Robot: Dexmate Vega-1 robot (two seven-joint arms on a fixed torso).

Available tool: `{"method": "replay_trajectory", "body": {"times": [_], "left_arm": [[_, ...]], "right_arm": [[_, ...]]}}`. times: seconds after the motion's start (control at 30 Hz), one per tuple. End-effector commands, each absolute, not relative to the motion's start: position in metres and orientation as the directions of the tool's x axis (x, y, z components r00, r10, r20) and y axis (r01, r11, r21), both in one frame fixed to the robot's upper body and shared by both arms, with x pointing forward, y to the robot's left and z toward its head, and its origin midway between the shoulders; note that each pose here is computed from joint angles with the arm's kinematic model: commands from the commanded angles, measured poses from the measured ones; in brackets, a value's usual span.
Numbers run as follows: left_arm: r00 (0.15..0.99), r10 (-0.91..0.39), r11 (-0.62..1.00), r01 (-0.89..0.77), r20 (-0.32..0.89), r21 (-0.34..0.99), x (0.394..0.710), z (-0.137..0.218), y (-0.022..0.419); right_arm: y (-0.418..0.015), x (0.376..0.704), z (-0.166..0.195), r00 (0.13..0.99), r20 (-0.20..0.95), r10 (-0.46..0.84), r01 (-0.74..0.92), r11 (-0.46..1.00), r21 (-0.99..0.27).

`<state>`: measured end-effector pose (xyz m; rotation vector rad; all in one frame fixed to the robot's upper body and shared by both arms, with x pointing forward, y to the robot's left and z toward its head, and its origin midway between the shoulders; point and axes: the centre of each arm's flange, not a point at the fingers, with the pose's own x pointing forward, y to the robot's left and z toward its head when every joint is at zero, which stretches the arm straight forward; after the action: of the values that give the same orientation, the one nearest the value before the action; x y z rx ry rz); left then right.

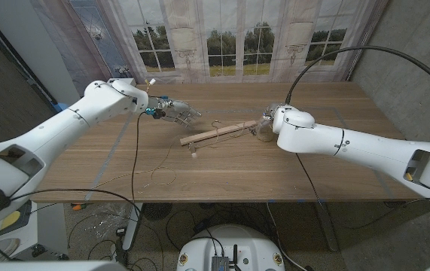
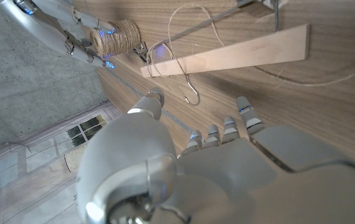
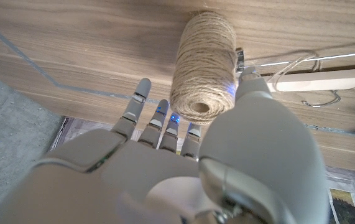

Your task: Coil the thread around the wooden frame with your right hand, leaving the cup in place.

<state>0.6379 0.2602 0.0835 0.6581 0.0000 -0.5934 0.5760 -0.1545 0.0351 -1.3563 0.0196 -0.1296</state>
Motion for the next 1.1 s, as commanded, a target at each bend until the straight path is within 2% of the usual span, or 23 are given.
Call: {"method": "replay_trajectory", "body": {"times": [0.03, 0.23, 0.53, 0.83, 1.1], "left_arm": [[0.893, -0.449, 0.639, 0.323, -0.003, 0.697, 0.622, 0.092, 0.259], [0.900, -0.398, 0.660, 0.148, 0.176, 0.737, 0.613, 0.090, 0.260], [0.849, -0.300, 0.686, -0.124, 0.435, 0.717, 0.599, 0.084, 0.264], [0.764, -0.312, 0.735, -0.182, 0.564, 0.653, 0.594, 0.078, 0.271], [0.693, -0.319, 0.782, -0.192, 0.646, 0.593, 0.592, 0.073, 0.281]], "right_arm": [[-0.159, 0.566, 0.033, 0.971, 0.237, -0.042, 0.240, 0.265, -0.934], [-0.165, 0.561, 0.026, 0.924, 0.382, 0.010, 0.353, 0.360, -0.863], [-0.180, 0.561, 0.014, 0.874, 0.484, 0.046, 0.387, 0.537, -0.750], [-0.188, 0.558, 0.003, 0.786, 0.615, 0.064, 0.401, 0.704, -0.586], [-0.192, 0.564, -0.004, 0.727, 0.683, 0.072, 0.315, 0.848, -0.425]]}}
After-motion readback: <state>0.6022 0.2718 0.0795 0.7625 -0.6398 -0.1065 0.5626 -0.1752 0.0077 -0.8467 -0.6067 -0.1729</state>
